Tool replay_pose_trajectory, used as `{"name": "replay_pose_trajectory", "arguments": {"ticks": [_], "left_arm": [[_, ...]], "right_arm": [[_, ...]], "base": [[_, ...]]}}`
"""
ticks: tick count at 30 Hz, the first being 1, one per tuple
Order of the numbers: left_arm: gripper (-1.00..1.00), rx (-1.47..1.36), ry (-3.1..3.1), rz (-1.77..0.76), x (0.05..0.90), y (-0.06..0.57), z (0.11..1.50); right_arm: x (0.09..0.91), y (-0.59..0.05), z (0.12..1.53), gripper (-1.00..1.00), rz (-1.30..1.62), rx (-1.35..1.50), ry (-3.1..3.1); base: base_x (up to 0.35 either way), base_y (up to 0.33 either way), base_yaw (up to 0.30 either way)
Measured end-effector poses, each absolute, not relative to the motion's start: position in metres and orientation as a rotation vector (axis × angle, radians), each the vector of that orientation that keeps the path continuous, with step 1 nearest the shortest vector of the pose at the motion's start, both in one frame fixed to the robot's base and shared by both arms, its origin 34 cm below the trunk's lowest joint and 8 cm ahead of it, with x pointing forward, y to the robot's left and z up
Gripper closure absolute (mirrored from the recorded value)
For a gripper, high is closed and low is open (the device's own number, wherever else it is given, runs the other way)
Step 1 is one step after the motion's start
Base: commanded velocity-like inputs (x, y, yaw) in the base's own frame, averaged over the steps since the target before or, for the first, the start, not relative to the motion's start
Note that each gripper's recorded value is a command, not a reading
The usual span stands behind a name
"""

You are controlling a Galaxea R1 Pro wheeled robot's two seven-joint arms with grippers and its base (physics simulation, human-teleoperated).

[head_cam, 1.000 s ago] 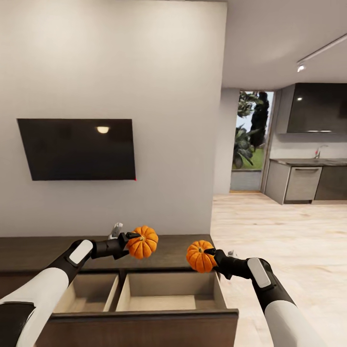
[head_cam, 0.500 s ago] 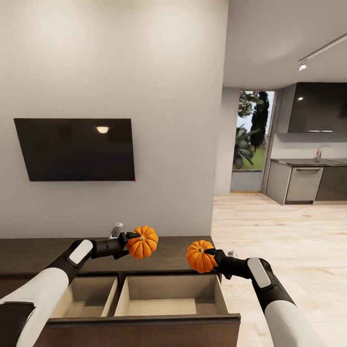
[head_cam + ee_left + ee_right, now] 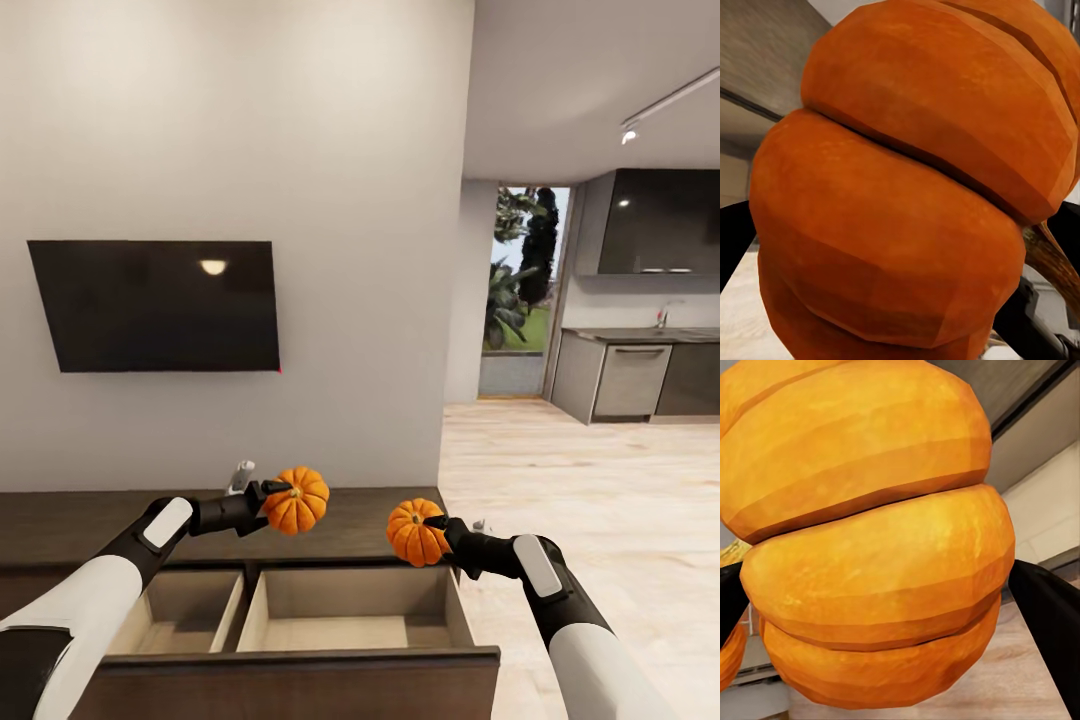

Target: Place each of the two pumpkins and all three candles from the living room inside a cabinet in the living room (use any cabinet), then make sure every cabinet is closed, and position the cauldron so it is next to a table in the living room.

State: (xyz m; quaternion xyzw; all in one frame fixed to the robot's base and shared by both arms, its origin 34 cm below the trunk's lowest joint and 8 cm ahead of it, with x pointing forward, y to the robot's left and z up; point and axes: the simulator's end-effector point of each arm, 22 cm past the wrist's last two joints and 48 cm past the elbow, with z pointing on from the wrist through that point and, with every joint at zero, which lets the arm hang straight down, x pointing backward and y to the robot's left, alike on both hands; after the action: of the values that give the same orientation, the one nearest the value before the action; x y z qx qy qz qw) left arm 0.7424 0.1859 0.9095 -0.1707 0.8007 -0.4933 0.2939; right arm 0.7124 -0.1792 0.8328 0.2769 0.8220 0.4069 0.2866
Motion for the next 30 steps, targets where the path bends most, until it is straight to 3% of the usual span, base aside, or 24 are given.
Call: {"name": "replay_pose_trajectory", "arguments": {"ticks": [30], "left_arm": [[1.00, -0.462, 2.234, -1.402, 0.717, 0.171, 0.845]], "right_arm": [[0.708, -0.179, 0.779, 1.00, 1.088, 0.738, 2.196]], "base": [[0.000, 0.000, 0.000]]}}
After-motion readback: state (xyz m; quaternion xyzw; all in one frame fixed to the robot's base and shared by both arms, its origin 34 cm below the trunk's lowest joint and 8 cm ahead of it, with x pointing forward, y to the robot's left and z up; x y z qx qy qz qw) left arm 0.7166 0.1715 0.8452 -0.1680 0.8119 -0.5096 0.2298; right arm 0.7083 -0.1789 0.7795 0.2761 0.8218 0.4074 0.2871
